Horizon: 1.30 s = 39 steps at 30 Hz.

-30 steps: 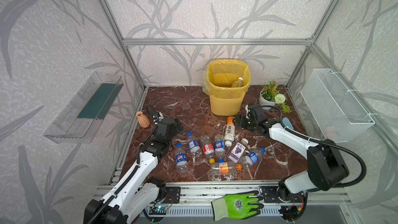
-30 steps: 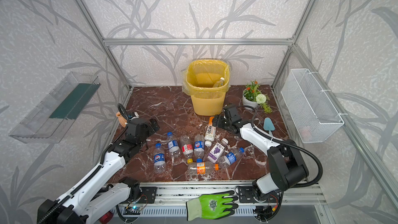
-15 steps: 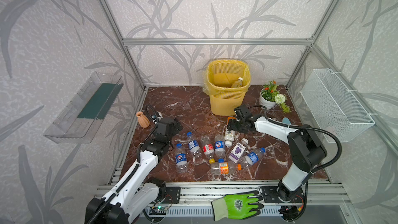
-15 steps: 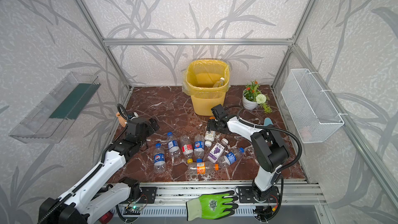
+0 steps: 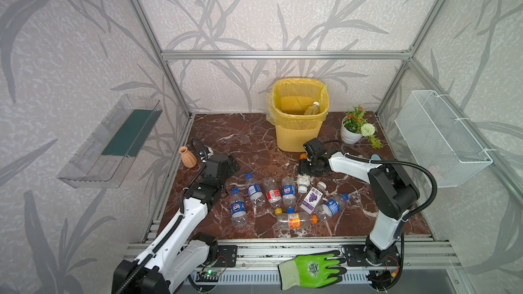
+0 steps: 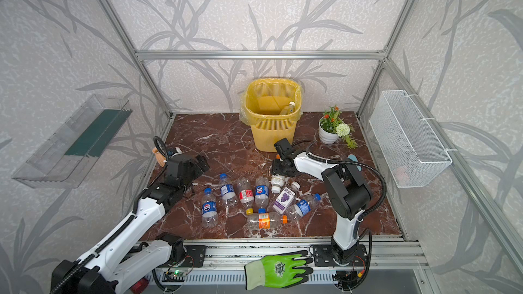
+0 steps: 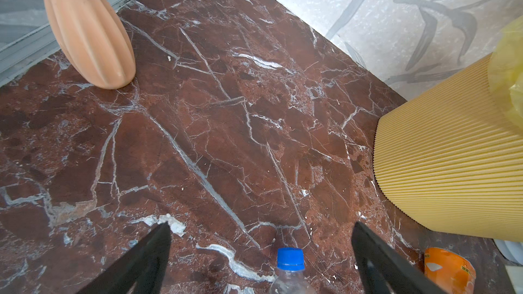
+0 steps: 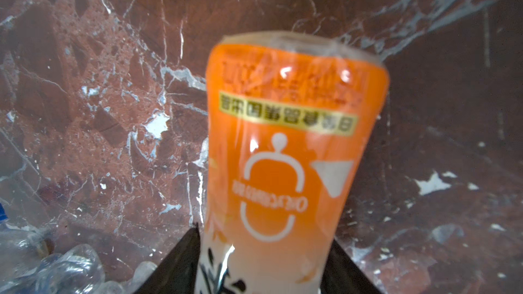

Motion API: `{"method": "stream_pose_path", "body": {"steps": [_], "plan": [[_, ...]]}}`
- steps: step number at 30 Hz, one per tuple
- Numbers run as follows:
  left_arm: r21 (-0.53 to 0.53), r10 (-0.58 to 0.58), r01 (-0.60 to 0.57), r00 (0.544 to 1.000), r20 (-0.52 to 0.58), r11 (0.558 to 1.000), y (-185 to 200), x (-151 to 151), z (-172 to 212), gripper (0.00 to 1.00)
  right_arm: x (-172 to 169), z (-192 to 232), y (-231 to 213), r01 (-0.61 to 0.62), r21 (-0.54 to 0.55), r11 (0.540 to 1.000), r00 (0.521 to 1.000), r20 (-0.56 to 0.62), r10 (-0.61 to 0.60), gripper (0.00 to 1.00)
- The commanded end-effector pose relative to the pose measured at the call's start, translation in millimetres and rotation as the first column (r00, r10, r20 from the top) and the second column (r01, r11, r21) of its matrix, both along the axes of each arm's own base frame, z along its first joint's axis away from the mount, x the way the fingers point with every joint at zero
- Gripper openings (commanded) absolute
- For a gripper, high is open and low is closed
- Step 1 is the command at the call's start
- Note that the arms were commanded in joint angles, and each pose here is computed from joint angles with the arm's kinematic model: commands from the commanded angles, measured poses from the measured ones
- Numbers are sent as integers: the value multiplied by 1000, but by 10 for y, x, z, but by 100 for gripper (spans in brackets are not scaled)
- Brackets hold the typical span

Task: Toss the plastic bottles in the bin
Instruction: 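Lower the right gripper onto the orange-labelled bottle and close while the left arm withdraws, then lift the orange bottle with the right gripper and drop it into the bin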

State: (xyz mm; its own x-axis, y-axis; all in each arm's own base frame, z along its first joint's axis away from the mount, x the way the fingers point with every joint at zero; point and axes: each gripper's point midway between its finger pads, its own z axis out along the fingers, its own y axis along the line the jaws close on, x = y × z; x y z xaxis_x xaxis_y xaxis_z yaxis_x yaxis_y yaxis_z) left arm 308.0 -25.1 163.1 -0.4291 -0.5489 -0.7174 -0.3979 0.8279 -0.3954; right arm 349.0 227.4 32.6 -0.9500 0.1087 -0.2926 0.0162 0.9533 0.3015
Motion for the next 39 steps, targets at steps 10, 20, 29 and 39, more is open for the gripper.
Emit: {"method": "stream_pose_path", "body": {"steps": [10,20,29,39], "plan": [[-20,25,-25,1000,9,999,43,5,-2,99,197,523,103,65,154,986,986,145,-88,50],[-28,33,-33,999,-4,999,58,5,-59,99,164,2039,-361,61,313,948,770,590,-244,45],[-38,36,-36,999,-5,999,64,27,-64,99,-538,4021,-1161,33,236,971,213,948,-238,44],[-60,31,-31,1000,0,998,38,29,-41,99,-248,4952,-800,-84,204,975,-5,979,-205,46]]}}
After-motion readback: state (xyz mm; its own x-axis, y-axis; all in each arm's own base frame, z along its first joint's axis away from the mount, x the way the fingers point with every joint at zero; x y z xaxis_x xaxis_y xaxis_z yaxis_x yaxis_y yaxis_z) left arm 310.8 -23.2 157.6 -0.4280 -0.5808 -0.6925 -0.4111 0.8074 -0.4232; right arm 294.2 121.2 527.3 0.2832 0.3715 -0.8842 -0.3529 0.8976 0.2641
